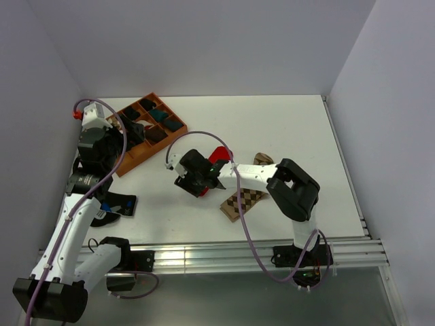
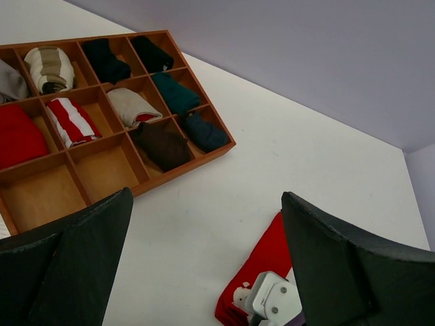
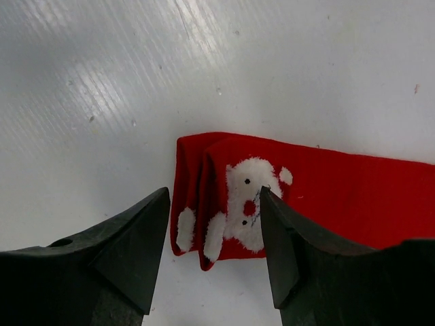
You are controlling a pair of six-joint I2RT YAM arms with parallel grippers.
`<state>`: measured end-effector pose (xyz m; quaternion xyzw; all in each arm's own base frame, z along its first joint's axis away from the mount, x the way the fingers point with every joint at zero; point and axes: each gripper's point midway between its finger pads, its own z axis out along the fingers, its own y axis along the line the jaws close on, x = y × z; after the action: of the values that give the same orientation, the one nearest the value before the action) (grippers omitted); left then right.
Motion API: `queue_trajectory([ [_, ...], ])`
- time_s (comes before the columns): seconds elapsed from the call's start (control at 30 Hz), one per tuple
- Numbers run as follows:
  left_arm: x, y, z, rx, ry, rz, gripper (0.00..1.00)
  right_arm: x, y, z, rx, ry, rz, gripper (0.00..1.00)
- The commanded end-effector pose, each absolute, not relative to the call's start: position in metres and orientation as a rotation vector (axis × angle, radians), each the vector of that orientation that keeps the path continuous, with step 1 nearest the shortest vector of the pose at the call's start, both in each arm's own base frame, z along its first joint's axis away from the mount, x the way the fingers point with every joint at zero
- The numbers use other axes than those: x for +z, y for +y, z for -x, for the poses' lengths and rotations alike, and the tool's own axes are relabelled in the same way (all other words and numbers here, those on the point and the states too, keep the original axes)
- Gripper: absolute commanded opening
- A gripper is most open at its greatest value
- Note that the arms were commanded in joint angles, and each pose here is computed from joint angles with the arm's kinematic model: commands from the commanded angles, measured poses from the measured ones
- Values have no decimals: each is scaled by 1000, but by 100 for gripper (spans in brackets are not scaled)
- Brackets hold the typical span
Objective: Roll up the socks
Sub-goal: Roll the sock at the center of the board.
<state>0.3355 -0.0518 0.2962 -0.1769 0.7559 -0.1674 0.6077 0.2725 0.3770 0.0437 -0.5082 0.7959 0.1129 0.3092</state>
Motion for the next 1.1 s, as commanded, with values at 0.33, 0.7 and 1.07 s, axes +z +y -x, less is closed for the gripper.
queue_trajectory([
  [0.33,295,-56,-337,-422,1756,405,96,50,378,-264,285,2118,1371,63],
  [0.7,292,-57,-338,-425,1767,405,95,36,382,-249,289,2148,1427,62],
  [1.07,290,-60,-340,-433,1778,398,95,18,370,-257,181,2168,1418,54],
])
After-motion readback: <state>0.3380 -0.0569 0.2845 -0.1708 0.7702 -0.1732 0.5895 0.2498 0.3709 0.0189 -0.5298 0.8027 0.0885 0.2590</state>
